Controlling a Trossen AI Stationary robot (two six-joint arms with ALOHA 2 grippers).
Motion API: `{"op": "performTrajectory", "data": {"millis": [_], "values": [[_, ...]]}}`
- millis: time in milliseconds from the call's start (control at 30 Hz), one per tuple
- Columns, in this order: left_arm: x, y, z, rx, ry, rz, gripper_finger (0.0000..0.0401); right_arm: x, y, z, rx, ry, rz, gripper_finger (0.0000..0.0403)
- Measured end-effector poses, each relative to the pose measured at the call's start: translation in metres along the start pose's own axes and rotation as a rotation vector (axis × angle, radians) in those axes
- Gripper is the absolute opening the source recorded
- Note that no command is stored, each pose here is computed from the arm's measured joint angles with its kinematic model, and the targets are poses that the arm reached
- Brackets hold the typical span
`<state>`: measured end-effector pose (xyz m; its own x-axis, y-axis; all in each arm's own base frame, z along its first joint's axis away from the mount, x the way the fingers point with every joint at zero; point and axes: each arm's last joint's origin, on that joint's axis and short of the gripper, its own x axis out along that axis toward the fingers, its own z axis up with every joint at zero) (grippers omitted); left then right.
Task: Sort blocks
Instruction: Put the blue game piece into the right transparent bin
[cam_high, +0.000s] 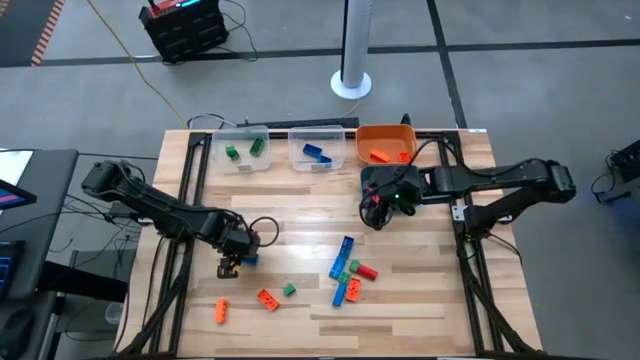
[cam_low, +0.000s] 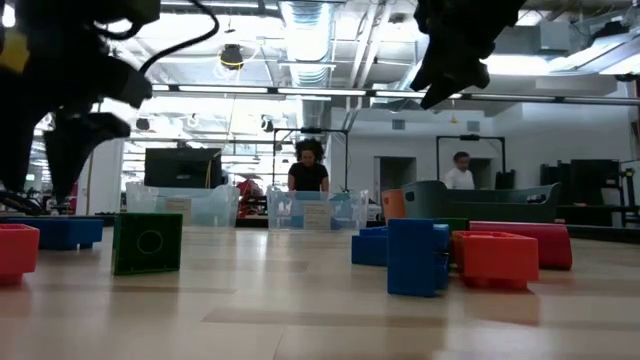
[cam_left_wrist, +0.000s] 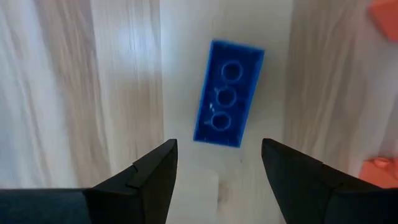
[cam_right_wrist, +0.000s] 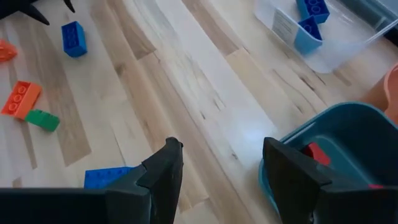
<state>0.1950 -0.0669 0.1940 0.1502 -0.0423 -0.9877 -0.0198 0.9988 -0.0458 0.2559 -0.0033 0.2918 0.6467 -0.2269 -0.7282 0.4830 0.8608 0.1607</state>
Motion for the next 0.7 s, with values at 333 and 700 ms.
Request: {"op": "performTrajectory", "data": {"millis": [333, 700], "values": [[0.007, 0.001, -0.001, -0.032, -0.022, -0.003, 0.0275, 0.0, 0.001, -0.001, 0.024, -0.001, -0.002, 0.0226], [0.024, -0.003, 0.01, 0.106, -0.044, 0.009, 0.0325, -0.001, 0.002, 0.002, 0.035, -0.036, 0.004, 0.0226]]}}
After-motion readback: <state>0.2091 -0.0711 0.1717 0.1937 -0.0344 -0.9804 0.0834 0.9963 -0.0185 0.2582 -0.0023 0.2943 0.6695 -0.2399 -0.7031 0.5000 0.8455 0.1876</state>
